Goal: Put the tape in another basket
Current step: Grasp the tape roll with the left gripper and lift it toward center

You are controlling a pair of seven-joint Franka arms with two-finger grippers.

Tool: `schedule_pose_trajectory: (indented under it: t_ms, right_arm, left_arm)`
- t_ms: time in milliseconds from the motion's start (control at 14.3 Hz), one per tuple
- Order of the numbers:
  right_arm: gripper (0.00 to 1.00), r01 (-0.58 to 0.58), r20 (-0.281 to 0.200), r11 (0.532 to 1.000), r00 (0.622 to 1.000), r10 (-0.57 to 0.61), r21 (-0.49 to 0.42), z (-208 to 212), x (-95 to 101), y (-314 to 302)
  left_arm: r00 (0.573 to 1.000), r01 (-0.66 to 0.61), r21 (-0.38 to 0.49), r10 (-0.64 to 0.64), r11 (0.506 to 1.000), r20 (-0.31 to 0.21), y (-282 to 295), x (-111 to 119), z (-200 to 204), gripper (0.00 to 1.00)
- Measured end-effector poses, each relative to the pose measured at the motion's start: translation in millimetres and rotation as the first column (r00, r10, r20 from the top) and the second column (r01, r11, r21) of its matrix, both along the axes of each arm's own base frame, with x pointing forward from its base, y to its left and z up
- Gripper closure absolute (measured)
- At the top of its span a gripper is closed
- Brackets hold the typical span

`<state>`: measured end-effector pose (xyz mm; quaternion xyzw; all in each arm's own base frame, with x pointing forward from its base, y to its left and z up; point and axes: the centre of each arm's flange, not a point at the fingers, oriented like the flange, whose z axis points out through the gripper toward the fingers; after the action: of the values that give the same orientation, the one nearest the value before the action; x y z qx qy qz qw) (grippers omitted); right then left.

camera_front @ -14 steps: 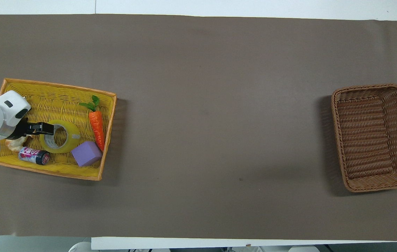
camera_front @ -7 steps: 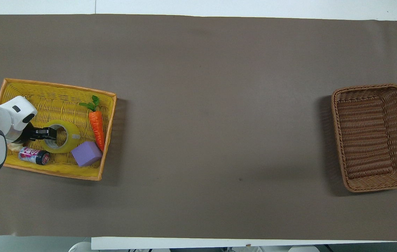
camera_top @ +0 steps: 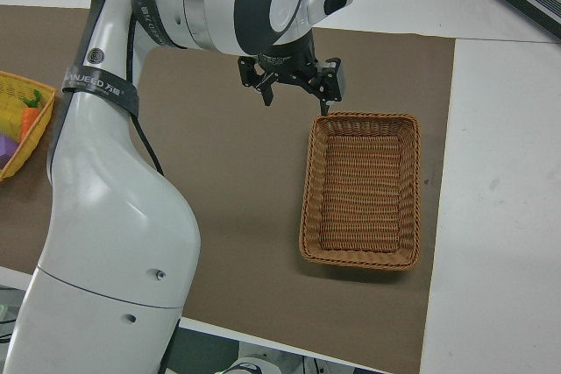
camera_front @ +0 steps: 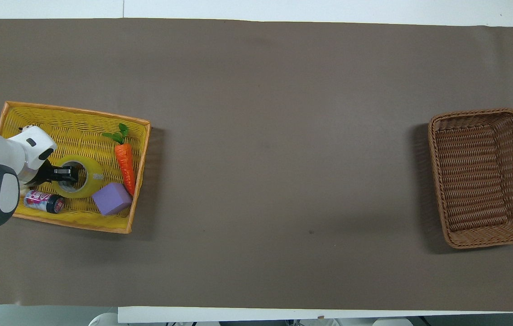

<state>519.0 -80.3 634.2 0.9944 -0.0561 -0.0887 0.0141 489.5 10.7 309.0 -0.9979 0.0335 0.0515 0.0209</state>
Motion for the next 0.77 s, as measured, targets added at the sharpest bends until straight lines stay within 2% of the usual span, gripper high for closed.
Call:
schedule_pose_trajectory:
  t_ms: [70,140,209,419,558,628,767]
  right_arm:
    - [0.0,0.0,0.0,1.0,1.0,0.0,0.0,0,0.0,0]
    - [0.0,0.0,0.0,1.0,1.0,0.0,0.0,0,0.0,0]
    - [0.0,0.0,0.0,1.0,1.0,0.0,0.0,0,-0.1,0]
    - [0.0,0.0,0.004,1.0,1.0,0.0,0.0,2,-1.2,0]
    - [0.0,0.0,0.006,1.0,1.0,0.0,0.0,3,-1.9,0]
    - [0.0,0.0,0.007,1.0,1.0,0.0,0.0,4,-2.1,0]
    - [0.0,0.0,0.007,1.0,1.0,0.0,0.0,4,-2.1,0]
  left_arm:
    - [1.0,0.0,0.0,0.0,1.0,-0.001,0,0,-1,0.49]
    - [1.0,0.0,0.0,0.0,1.0,-0.001,0,0,-1,0.65]
    - [1.0,-0.001,0.0,0.001,1.0,0.001,1,1,0,0.75]
    - [1.0,0.001,0.002,-0.001,1.0,0.001,0,9,13,0.78]
    - [1.0,-0.003,-0.001,0.003,1.0,-0.025,-3,25,45,0.78]
    - [0.999,-0.016,-0.02,0.015,1.0,-0.036,-7,33,64,0.78]
    - [0.997,-0.061,-0.114,0.056,0.992,-0.048,-23,46,99,0.78]
